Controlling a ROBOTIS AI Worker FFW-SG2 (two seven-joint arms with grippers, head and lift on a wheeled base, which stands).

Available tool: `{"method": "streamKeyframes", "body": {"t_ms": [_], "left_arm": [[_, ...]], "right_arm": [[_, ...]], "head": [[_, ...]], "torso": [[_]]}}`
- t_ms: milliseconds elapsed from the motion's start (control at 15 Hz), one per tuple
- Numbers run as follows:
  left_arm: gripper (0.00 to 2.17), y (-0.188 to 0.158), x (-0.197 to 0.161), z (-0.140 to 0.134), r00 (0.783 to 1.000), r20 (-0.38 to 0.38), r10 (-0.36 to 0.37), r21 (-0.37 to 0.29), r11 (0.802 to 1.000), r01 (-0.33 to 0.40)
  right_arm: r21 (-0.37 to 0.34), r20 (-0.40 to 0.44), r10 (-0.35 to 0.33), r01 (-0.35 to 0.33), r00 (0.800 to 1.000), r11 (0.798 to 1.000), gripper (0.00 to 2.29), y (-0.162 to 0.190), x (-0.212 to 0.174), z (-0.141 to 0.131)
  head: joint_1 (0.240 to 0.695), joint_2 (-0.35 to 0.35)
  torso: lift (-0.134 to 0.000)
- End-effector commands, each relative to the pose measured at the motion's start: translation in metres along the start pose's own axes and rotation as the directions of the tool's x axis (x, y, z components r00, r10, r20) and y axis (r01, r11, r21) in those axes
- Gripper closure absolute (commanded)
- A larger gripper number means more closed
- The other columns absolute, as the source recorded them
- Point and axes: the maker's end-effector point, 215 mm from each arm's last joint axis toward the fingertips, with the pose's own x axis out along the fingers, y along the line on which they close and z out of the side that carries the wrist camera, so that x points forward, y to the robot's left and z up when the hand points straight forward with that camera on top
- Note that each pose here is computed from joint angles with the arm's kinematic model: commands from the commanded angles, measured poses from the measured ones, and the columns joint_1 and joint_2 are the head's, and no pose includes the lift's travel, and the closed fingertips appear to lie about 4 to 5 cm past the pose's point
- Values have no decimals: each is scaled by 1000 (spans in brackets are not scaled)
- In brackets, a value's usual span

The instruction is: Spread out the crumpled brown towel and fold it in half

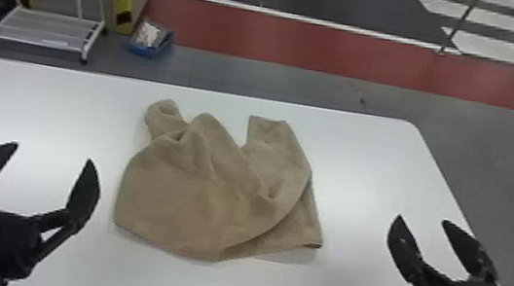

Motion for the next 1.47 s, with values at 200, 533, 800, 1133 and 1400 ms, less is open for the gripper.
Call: {"method": "streamKeyframes", "body": {"t_ms": [200, 533, 800, 1133, 1400], "left_arm": [[66, 1, 1, -2, 1000, -3, 2, 1, 1000, -2], [66, -1, 0, -3, 1000, -4, -2, -1, 1000, 2], [66, 0, -1, -3, 1000, -7, -1, 0, 1000, 1], [66, -3, -2, -1, 1000, -3, -7, 0, 1000, 7], [66, -1, -2, 0, 1000, -2, -6, 2, 1000, 6]], "right_arm": [[-5, -59, 13, -13, 998, 1000, 215, 6, 12, -24], [-10, -138, 79, -82, 987, 997, 221, 39, 29, -53], [1, -259, 134, -138, 957, 990, 238, 60, 34, -86], [-25, -327, 105, -119, 939, 993, 279, 55, 46, -111], [-33, -397, 89, -111, 913, 993, 289, 54, 46, -134]], "head": [[695, -132], [695, -107], [695, -62], [695, -38], [695, -41]], "torso": [[-125], [-125], [-125], [-125], [-125]]}}
